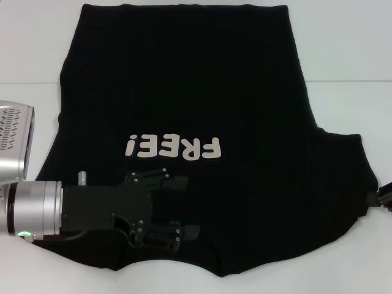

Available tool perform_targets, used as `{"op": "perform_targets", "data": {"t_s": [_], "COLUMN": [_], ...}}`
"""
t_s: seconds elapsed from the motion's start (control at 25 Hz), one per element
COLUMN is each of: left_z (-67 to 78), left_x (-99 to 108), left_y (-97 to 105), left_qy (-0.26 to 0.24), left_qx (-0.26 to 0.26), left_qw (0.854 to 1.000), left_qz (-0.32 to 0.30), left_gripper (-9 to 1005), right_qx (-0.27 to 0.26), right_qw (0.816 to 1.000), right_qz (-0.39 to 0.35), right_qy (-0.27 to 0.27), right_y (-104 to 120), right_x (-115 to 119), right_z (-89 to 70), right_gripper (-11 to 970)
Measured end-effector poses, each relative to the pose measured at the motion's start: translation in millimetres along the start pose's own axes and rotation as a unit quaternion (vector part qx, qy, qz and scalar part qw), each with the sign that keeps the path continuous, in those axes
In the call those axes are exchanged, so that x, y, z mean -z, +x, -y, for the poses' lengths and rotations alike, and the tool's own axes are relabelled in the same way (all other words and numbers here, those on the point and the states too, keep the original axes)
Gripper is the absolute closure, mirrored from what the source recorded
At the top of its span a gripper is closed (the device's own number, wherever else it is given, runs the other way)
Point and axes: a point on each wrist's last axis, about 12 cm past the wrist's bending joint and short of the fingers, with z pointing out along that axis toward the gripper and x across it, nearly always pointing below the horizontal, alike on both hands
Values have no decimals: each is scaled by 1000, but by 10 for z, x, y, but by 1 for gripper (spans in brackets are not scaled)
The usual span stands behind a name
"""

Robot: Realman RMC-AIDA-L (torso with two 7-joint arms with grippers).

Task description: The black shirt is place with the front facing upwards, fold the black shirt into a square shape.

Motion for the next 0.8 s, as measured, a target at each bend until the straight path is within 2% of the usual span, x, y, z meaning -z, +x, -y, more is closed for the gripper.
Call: {"op": "perform_targets", "data": {"t_s": [0.4,0.8], "left_z": [1,28], "left_x": [19,47], "left_y": [-5,30], "left_qy": [-3,-9], "left_qx": [3,11], "left_qw": [1000,1000], "left_qz": [6,11], "left_gripper": [49,48], "right_qx": [26,74], "right_qw": [998,994], "right_qz": [59,83], "right_qy": [-22,-4], "right_y": [-34,-200], "right_x": [130,274], "right_z": [87,34], "right_gripper": [944,941]}}
